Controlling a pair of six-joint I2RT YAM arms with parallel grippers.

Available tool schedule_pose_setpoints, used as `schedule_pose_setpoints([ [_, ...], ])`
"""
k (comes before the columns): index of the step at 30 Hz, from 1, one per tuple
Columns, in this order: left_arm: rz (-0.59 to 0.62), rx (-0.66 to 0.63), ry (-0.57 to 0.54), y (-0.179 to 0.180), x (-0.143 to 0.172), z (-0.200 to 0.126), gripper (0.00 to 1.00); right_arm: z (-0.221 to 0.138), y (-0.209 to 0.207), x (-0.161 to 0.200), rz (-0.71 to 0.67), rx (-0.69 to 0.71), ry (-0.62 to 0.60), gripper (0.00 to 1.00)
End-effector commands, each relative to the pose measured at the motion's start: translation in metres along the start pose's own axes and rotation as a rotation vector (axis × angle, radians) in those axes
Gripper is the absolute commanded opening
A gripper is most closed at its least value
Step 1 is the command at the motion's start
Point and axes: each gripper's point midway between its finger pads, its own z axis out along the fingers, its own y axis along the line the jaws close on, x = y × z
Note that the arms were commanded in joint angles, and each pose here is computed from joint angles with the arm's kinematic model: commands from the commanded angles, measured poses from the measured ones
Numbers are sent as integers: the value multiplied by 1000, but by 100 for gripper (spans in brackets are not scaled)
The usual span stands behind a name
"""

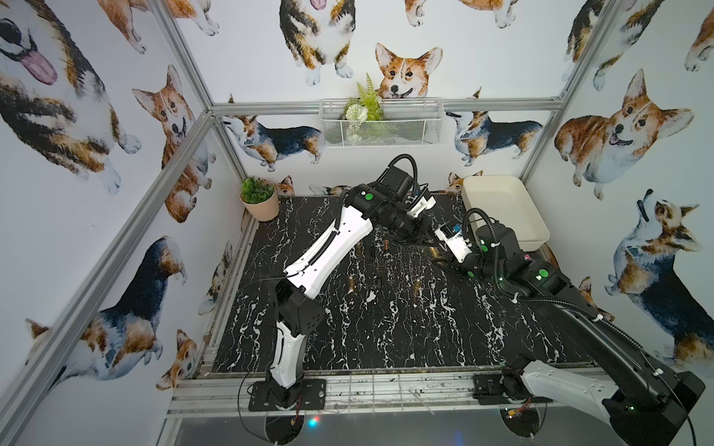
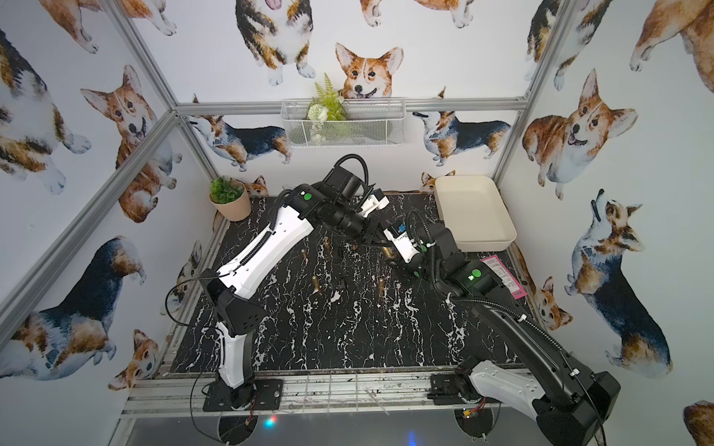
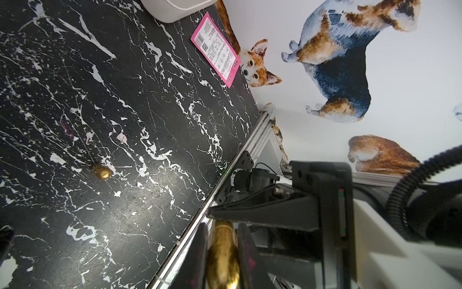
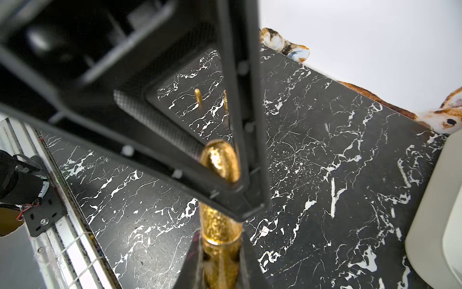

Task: Open the lipstick cap
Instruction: Open the cover of the lipstick.

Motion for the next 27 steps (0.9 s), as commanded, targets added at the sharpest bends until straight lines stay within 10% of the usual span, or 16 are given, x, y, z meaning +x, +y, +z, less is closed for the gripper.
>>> schedule_pose_setpoints([
  [1,-8,5,13,2,1,0,0,-2,4,1,24,-22,0,7],
  [19,-29,-59,-81,24,-28,-18,0,-16,10,28,93,-16,20,0],
  [27,-26,-469,-169,117,-60,-3,0,-42,3,18,103,43,-65,0],
])
